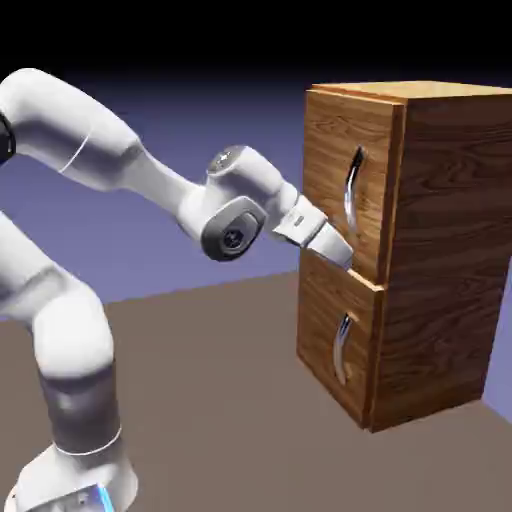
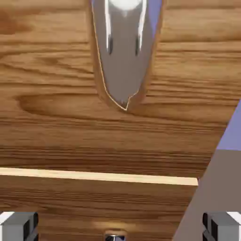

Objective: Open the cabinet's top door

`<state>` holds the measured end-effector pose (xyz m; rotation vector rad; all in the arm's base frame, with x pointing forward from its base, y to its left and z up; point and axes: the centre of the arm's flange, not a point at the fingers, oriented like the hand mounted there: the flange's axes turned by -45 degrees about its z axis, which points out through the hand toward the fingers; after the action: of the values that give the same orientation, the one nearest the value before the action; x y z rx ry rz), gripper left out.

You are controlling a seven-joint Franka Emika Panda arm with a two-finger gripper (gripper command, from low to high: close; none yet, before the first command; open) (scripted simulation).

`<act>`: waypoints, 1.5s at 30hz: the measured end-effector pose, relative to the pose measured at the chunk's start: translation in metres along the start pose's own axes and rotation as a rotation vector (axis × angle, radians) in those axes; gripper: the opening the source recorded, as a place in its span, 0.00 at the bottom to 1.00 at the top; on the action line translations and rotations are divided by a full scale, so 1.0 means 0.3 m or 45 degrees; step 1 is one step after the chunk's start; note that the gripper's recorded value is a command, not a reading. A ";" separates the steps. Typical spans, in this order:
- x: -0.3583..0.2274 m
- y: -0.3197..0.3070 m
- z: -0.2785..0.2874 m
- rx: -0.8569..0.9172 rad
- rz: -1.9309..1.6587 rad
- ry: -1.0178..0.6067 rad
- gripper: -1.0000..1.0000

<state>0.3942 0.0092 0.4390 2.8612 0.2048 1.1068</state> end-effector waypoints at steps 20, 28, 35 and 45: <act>-0.753 -0.327 0.564 0.710 -1.756 -0.852 0.50; -0.894 -0.512 0.530 1.174 -2.339 -0.575 0.50; -0.840 -0.641 0.443 1.289 -2.806 -0.042 0.50; -0.526 -0.640 0.273 0.665 -3.362 0.710 0.50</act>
<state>0.3147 0.1746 0.2524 0.1529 2.7526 0.6040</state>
